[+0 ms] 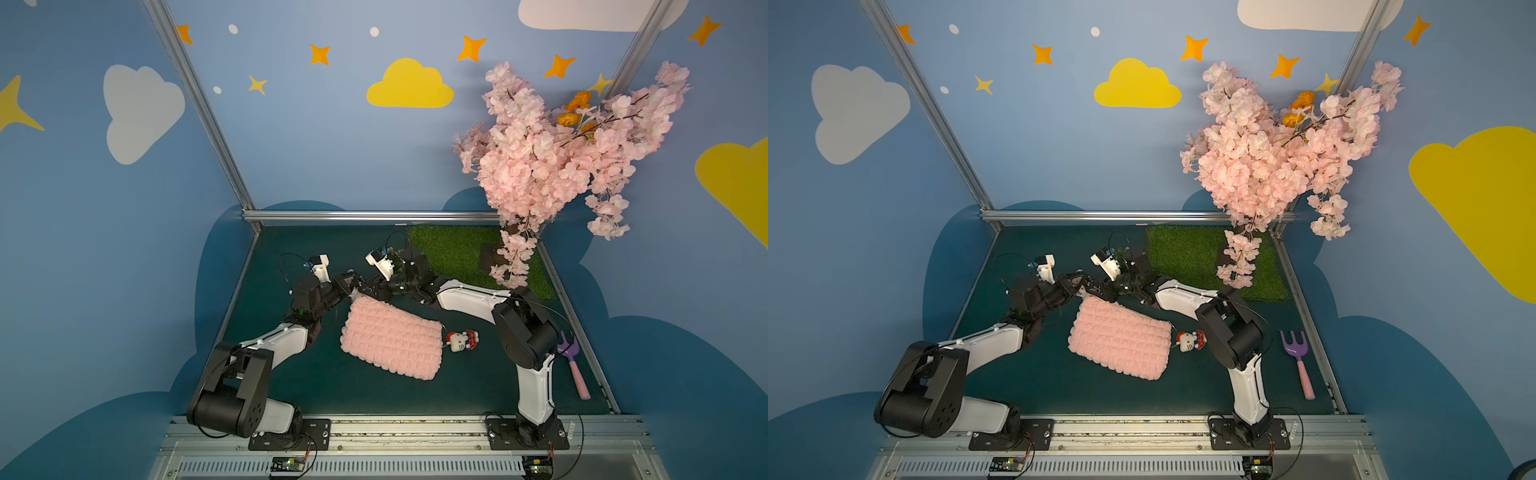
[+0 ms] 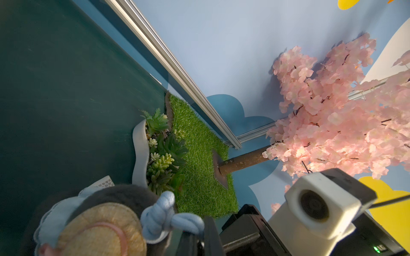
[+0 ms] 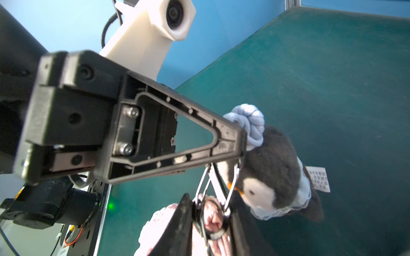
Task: Remove the decoration from the bag
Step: Remove the decoration item from the bag.
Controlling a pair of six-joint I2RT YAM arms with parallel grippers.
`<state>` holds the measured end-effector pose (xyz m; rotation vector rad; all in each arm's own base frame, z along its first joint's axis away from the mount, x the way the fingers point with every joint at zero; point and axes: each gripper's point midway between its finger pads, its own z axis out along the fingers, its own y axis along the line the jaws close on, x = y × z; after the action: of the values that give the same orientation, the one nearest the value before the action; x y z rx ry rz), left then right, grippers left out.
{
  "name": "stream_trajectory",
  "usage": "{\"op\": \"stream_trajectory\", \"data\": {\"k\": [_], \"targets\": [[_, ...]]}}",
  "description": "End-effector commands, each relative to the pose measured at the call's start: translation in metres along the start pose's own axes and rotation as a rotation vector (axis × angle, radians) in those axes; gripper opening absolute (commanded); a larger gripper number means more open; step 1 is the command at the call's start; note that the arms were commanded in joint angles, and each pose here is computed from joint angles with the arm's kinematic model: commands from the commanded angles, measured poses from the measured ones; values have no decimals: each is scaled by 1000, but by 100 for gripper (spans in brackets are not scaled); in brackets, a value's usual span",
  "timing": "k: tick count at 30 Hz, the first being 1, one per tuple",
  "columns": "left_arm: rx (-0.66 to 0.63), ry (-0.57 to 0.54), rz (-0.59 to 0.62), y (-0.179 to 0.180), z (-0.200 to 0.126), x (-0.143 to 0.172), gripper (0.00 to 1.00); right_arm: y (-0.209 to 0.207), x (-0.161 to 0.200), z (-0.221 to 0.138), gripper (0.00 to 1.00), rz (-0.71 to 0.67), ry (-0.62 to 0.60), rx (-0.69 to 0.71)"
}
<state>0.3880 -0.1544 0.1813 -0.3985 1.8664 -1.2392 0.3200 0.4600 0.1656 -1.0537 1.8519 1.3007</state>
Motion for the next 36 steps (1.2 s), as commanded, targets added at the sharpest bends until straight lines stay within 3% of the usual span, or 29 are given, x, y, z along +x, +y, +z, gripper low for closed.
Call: {"op": "stream_trajectory", "data": {"k": [1, 5, 9, 12, 18, 28, 32, 36], "targets": [[99, 39, 40, -17, 1, 6, 2, 22, -35, -10, 22, -55, -107, -70], [89, 32, 57, -15, -1, 5, 3, 23, -32, -12, 5, -58, -96, -72], [71, 45, 65, -12, -3, 6, 9, 22, -31, -14, 0, -54, -102, -76], [59, 62, 63, -10, -4, 8, 13, 24, -32, -14, 0, -52, -102, -82], [38, 127, 81, -8, -7, 14, 33, 23, -32, -15, 0, -43, -97, -80], [19, 141, 147, -13, -28, 5, 49, 17, -31, -18, 0, -21, -84, -58], [33, 146, 248, -29, -39, -4, 53, 15, -26, -17, 0, -10, -52, -48], [-10, 258, 523, -41, -57, 4, 54, 13, -19, -20, 0, -1, -22, -33]]}}
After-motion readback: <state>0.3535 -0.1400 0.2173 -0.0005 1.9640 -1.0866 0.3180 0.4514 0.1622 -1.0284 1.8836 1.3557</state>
